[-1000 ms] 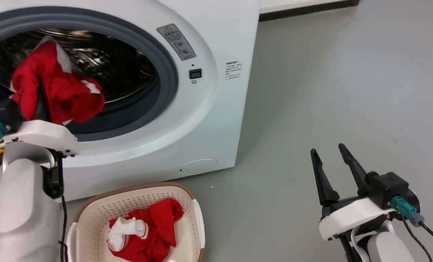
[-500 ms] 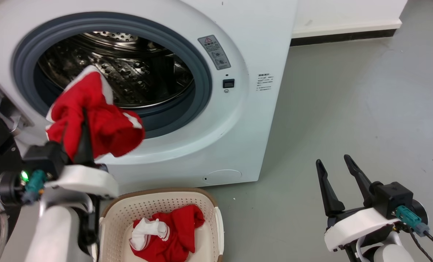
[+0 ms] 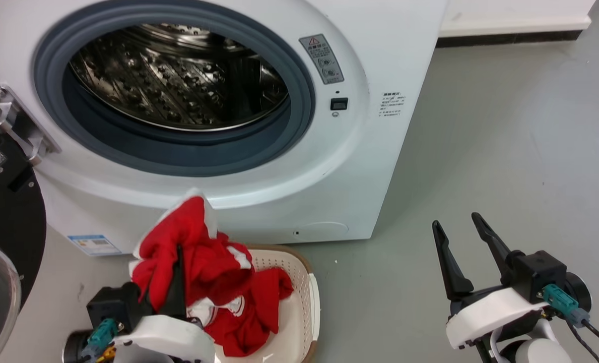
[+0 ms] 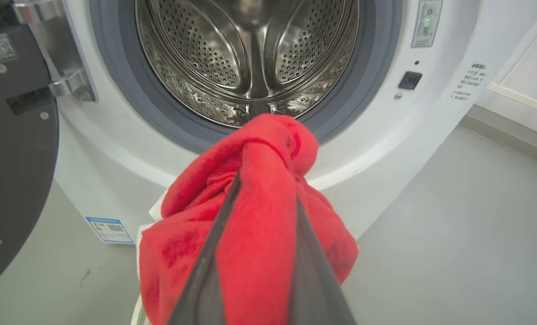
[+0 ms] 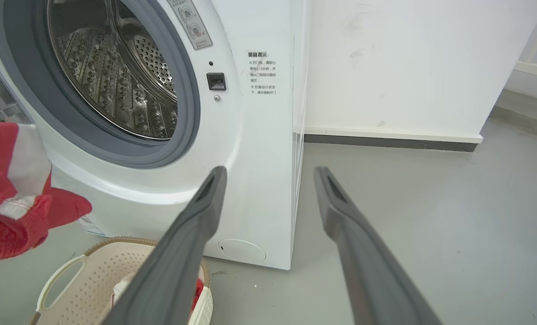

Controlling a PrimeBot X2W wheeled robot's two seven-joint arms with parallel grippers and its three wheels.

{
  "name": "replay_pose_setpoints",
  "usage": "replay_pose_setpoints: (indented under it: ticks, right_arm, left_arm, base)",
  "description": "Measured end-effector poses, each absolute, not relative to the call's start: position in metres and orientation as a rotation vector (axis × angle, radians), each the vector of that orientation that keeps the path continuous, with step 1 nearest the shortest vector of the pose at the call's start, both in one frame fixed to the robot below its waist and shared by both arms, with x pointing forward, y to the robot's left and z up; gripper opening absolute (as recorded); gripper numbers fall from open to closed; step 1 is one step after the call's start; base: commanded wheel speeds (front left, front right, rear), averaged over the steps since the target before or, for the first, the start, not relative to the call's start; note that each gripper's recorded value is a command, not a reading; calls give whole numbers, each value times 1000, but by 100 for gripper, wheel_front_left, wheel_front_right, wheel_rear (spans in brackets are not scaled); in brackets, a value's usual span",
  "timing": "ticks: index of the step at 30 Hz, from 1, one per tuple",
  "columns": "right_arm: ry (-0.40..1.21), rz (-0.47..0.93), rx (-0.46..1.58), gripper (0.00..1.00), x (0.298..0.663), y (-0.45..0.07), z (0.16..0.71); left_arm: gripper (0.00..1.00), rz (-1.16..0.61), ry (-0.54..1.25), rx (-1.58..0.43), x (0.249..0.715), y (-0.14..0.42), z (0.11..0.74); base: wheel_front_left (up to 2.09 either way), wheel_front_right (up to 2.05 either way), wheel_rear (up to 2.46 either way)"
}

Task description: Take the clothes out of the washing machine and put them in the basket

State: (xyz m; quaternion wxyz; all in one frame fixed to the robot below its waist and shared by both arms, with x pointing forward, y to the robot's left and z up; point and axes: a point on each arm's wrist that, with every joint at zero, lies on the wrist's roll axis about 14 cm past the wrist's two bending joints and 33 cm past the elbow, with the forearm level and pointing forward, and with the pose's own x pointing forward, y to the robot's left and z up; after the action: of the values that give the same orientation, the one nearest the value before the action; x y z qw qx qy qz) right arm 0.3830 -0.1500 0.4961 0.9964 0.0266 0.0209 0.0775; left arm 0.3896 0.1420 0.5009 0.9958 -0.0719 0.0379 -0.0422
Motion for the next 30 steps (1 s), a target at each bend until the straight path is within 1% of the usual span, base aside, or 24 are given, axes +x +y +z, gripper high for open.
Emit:
replay_pose_setpoints:
  ticks: [4, 6, 7, 11, 17, 30]
  right_arm:
    - [66, 169, 49, 100, 391, -146, 488]
    - [77, 179, 42, 100, 402, -143, 483]
    - [77, 179, 42, 100, 402, -143, 483]
    - [100, 187, 44, 100, 416, -140, 470]
    - [147, 197, 51, 100, 434, -138, 444]
    - [221, 225, 55, 100, 462, -139, 393]
  left_arm:
    - [0, -42, 220, -205, 383, 144, 453]
    - [0, -8, 347, -214, 374, 147, 408]
    - [0, -8, 347, -214, 374, 147, 408]
    - [0, 26, 484, -218, 367, 146, 356]
    - [0, 25, 607, -221, 373, 135, 298]
    - [0, -5, 790, -223, 404, 110, 214]
  base:
    - [0, 0, 0]
    - [0, 0, 0]
    - [0, 0, 0]
    - [0, 0, 0]
    - [0, 0, 0]
    - [0, 0, 0]
